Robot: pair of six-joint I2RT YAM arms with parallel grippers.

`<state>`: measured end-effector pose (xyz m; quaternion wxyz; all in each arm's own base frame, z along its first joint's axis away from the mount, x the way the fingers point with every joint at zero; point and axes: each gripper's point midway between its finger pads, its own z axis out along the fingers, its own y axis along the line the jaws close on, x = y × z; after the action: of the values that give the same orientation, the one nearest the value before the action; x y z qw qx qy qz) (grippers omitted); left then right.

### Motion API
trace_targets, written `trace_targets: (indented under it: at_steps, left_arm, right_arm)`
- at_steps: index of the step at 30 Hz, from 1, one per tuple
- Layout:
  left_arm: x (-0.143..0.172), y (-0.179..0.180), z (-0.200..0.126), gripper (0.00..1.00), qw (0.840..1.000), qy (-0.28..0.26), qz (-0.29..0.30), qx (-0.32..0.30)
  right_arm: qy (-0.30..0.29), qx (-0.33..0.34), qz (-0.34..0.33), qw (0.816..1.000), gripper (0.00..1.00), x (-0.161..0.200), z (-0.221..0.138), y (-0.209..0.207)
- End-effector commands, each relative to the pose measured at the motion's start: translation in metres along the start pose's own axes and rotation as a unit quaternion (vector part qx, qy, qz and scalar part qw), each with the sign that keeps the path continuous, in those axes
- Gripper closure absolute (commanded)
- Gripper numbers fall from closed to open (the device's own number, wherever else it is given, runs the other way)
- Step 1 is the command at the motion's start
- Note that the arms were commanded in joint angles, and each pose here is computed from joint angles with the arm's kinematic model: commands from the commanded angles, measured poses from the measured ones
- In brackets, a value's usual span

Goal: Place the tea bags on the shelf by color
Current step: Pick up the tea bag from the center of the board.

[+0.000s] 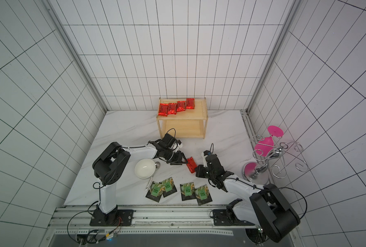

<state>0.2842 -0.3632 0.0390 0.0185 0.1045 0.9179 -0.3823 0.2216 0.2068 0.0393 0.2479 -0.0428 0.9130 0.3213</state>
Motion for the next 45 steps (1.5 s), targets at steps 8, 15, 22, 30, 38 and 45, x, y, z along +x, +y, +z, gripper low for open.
trace_targets:
  at_steps: [8, 15, 22, 30, 38, 45]
  left_arm:
    - [-0.014, -0.014, -0.002, 0.48, 0.999, -0.022, 0.018, 0.015]
    - [-0.014, -0.01, -0.001, 0.48, 0.999, -0.025, 0.02, 0.003]
    - [-0.014, -0.016, -0.004, 0.62, 0.999, -0.032, 0.03, 0.009]
    - [-0.012, -0.021, -0.007, 0.83, 0.999, -0.034, 0.036, 0.014]
    - [-0.01, -0.024, -0.017, 0.95, 0.998, -0.044, 0.041, 0.009]
    - [-0.018, -0.04, -0.04, 1.0, 0.995, -0.082, 0.026, 0.047]
  right_arm:
    - [0.008, 0.012, 0.011, 1.0, 0.98, 0.007, 0.004, -0.014]
    - [0.016, 0.006, 0.009, 1.0, 0.99, 0.008, 0.009, -0.013]
    - [0.018, 0.004, 0.009, 1.0, 0.99, 0.007, 0.01, -0.013]
    - [0.02, 0.004, 0.01, 1.0, 1.0, 0.009, 0.01, -0.015]
    - [0.014, 0.004, 0.008, 1.0, 0.99, 0.003, 0.006, -0.013]
    - [-0.053, 0.001, 0.055, 0.997, 0.9, -0.03, -0.029, 0.006]
